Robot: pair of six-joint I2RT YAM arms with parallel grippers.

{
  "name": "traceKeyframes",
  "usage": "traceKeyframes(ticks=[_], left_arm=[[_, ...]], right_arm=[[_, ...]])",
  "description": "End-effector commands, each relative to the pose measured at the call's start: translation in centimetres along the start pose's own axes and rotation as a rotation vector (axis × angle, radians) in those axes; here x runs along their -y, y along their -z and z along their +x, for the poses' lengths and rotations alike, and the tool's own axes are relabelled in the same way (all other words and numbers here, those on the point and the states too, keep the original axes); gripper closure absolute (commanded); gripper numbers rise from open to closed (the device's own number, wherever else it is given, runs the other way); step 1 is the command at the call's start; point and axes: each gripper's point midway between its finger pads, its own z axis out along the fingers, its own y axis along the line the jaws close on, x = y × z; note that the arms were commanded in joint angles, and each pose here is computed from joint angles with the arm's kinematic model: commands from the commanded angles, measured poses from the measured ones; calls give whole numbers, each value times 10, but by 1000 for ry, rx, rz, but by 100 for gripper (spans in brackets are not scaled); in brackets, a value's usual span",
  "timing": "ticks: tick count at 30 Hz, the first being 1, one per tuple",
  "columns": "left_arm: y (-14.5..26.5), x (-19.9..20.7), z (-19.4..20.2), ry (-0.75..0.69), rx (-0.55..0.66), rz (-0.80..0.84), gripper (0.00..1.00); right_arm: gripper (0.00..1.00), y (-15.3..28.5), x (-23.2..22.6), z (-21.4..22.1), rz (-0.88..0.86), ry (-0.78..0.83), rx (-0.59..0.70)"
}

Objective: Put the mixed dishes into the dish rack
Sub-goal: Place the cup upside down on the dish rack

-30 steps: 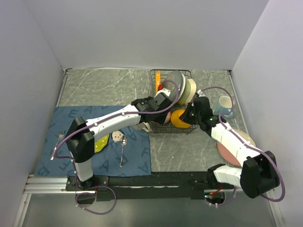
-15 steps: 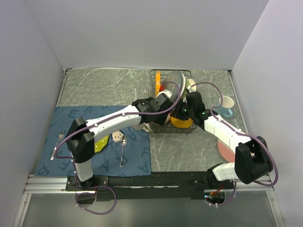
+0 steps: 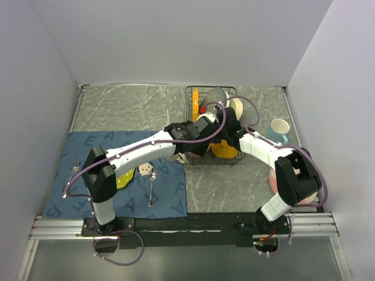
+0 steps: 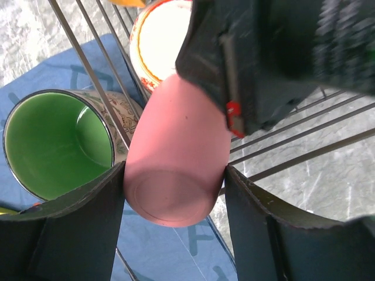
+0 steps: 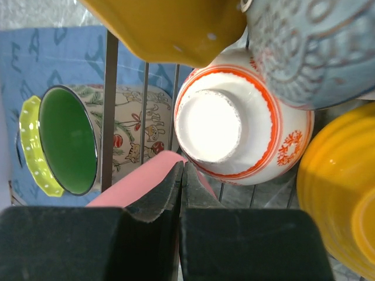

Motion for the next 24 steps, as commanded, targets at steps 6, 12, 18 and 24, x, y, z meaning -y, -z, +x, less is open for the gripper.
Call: traceKeyframes(ticks=[6,12,18,24], left_arm=[[24,-14,-38,30,113,-62,99],[15,-15,-34,41,110,-84,86],[5,-16,-31,58,112,-110,62],[-1,-19,-26,81,115,-131,38]], right_arm=[[100,4,-24,20,-60,60,-26],[100,-4,-17,33,-27,51,-60],[100,-9,-7,33,24,32,-49],[100,-13,7,30,97,31,-27]])
